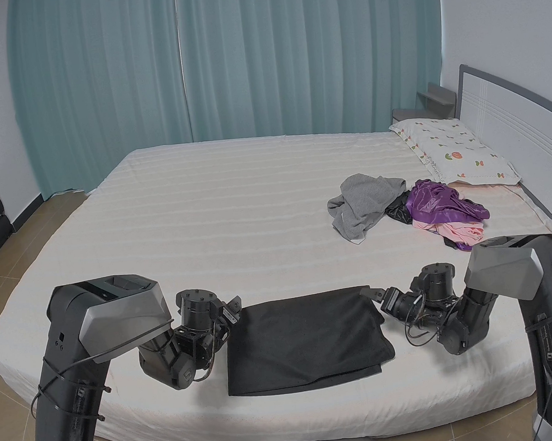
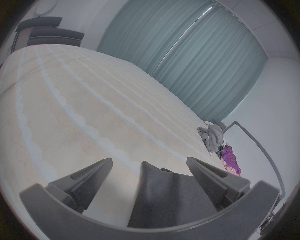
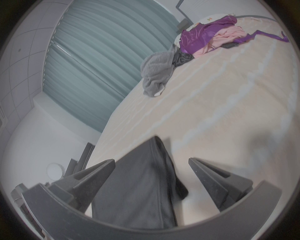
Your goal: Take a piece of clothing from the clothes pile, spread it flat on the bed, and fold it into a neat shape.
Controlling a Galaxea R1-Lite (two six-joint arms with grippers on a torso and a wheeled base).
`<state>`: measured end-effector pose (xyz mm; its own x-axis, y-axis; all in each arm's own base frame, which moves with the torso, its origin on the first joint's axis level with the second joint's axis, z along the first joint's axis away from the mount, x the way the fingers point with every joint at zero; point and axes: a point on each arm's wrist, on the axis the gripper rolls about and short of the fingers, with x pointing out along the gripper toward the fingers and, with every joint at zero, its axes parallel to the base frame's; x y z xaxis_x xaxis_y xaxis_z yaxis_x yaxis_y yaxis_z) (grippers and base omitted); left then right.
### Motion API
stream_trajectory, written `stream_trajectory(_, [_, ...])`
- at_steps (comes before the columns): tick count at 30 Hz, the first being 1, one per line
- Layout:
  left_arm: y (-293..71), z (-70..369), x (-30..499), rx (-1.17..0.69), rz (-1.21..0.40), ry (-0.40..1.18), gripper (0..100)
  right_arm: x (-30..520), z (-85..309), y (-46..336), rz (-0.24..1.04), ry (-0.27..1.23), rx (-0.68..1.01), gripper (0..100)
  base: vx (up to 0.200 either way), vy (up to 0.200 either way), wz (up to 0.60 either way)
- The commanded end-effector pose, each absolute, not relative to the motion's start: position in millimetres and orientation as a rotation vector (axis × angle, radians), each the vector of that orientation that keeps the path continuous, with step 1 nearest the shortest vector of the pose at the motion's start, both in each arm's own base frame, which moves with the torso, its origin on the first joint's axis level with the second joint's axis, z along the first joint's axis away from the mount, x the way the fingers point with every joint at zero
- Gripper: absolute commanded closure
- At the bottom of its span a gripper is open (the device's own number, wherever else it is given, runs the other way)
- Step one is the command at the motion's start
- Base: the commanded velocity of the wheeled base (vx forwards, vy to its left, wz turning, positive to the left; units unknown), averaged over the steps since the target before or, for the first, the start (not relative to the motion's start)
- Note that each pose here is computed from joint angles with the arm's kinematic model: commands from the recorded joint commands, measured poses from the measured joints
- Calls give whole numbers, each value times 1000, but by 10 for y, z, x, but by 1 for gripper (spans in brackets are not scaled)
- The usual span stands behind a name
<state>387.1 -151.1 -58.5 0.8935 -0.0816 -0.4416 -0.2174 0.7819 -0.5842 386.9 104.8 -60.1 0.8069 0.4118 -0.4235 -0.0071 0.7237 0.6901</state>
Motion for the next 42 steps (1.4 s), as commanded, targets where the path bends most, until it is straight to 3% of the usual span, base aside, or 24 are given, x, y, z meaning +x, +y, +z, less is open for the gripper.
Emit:
stream_trajectory(1, [-1264, -417, 3763, -775, 125, 472, 0, 3361, -358, 833, 349, 685, 713, 0, 0, 0, 0])
stream_trajectory(8, [-1132, -387, 3718, -789, 148, 484, 0, 2957, -491, 782, 372, 777, 654, 0, 0, 0, 0])
stream_trajectory(22, [-1001, -361, 3711, -834, 187, 476, 0, 3005, -554, 984, 439, 761, 577, 0, 0, 0, 0])
stream_trajectory(42, [-986, -376, 3661, -821, 194, 489, 0, 2975, -585, 1008, 366, 771, 548, 0, 0, 0, 0])
